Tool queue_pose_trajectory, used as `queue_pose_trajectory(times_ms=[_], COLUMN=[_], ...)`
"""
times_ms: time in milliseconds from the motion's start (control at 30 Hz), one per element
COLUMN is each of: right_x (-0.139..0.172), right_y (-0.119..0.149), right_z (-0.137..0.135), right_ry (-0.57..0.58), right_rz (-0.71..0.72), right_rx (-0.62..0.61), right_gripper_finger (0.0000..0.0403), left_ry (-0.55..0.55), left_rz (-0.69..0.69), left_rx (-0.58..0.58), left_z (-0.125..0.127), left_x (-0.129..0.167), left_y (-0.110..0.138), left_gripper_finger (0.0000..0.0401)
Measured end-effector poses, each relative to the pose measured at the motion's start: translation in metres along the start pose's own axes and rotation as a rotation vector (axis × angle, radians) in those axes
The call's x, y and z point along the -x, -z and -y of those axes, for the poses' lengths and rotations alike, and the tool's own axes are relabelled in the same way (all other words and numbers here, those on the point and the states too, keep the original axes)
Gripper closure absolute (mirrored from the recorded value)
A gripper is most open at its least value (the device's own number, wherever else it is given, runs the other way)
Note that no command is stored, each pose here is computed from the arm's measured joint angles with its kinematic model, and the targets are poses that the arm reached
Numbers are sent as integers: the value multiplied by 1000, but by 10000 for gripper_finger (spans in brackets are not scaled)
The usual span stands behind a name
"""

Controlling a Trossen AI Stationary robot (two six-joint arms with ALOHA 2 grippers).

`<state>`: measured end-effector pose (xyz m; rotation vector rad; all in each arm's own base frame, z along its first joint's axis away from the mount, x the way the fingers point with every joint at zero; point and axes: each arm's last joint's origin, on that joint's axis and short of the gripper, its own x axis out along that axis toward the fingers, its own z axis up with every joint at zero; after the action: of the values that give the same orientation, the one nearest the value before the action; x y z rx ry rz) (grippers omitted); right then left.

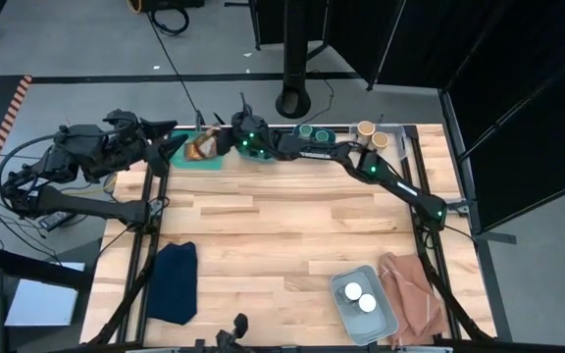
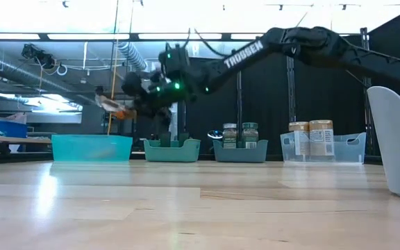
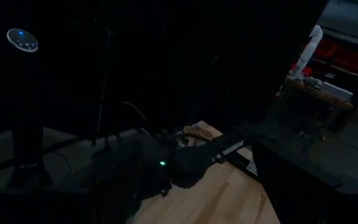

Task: Sort spices by type
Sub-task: Put the brown seasoning pack into the light green bin, then return to Home Position

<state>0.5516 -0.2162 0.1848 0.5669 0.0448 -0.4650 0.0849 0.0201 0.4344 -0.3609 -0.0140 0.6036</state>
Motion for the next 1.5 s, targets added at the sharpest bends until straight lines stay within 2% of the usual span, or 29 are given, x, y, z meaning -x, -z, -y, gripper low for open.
queue_pose_trajectory(times_ms=[67, 167, 567, 967, 1100, 1233, 1300, 1367, 1400, 1433, 1500], right_x=[-3, -2, -2, -2, 1, 27, 50, 82, 101, 121, 168], right_y=[1, -4, 0, -6, -32, -83, -117, -156, -176, -194, -227], right_z=[10, 11, 7, 2, -15, -41, -55, -70, -79, -89, -112], right_ry=[4, -8, -53, -104, -309, -650, -824, -1008, -1094, -1164, -1287], right_rz=[-1, -6, -41, 10, 15, 60, 44, 5, -28, -58, -122], right_rx=[-30, -54, 13, -8, -51, -106, -116, -59, -18, 22, 118], right_gripper_finger=[349, 342, 318, 231, 226, 234, 237, 238, 237, 237, 238], left_ry=[-1, -2, -3, -3, -2, 1, 26, 83, 126, 188, 383], left_rz=[0, 0, -1, 0, 2, 11, 10, 22, 42, 70, 130], left_rx=[0, 0, -1, -1, -1, -19, 44, 98, 87, 60, -1], left_z=[0, 0, 0, 0, -1, -2, -3, -3, -3, -2, 1], left_x=[0, 0, 0, 0, 1, 4, 7, 12, 15, 18, 28], left_y=[0, 0, 0, 0, 0, -1, -2, -5, -8, -12, -20], left_gripper_finger=[91, 91, 91, 91, 91, 91, 91, 91, 91, 91, 91])
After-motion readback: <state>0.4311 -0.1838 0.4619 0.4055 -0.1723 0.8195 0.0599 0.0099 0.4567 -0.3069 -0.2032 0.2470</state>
